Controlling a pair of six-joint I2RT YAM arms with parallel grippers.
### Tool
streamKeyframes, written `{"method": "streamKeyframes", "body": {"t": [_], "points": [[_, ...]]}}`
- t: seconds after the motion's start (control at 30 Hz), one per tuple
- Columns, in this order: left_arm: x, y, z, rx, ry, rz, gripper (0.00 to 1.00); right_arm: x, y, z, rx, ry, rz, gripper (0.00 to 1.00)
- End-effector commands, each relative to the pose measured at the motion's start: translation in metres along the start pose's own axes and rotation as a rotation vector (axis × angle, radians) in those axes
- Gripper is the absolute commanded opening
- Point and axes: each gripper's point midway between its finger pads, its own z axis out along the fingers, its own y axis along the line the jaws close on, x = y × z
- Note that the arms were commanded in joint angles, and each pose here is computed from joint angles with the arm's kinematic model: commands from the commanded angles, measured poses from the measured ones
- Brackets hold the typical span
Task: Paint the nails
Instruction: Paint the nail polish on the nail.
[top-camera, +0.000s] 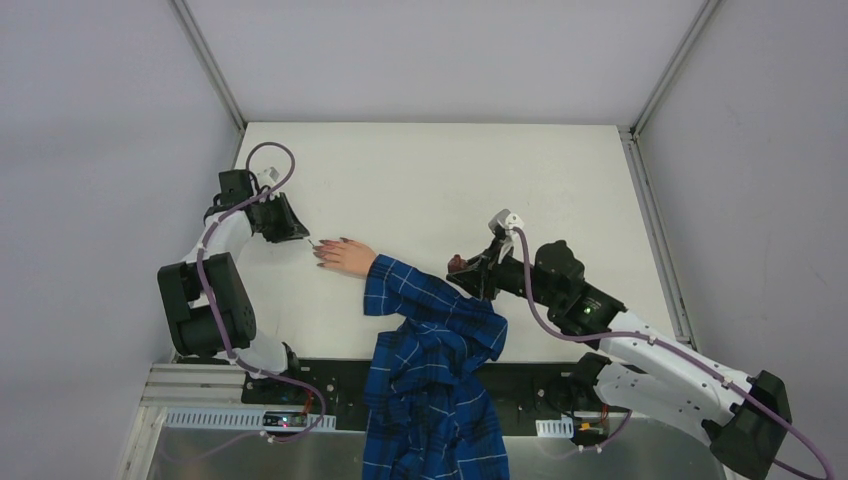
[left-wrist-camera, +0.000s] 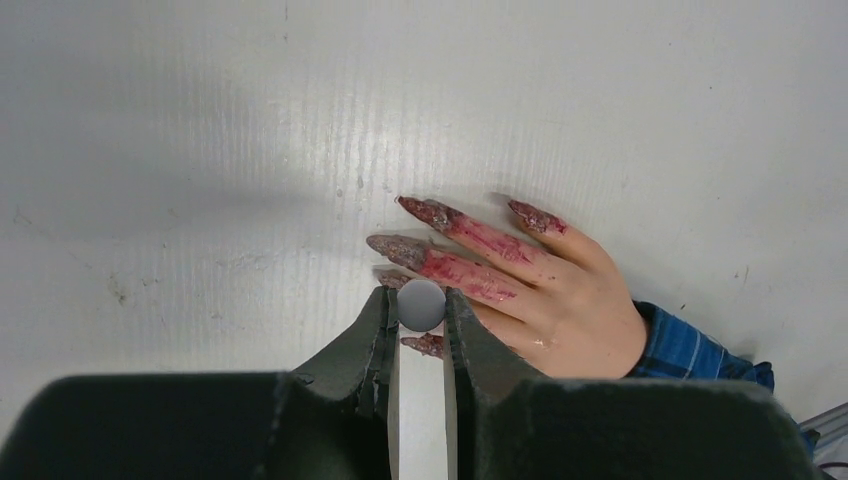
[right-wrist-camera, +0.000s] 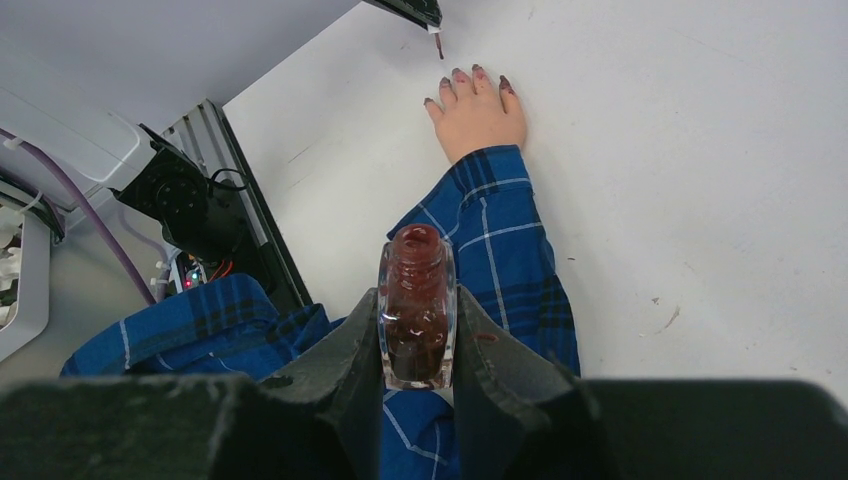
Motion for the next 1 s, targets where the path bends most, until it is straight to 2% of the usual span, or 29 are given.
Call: {"method": "streamKeyframes", "body": {"t": [0.0,0.97], "points": [[-0.015,0.000,0.003,0.000,-0.020,-0.023,0.00,-0.014,0.007,0.003,-0.038,-0.054,-0.003,0.00],[-0.016,-0.002,0.020,0.040,0.003,-0.086,0.00,-0.009,0.004,0.007,-0.034,-0.036,0.003,0.00]]}}
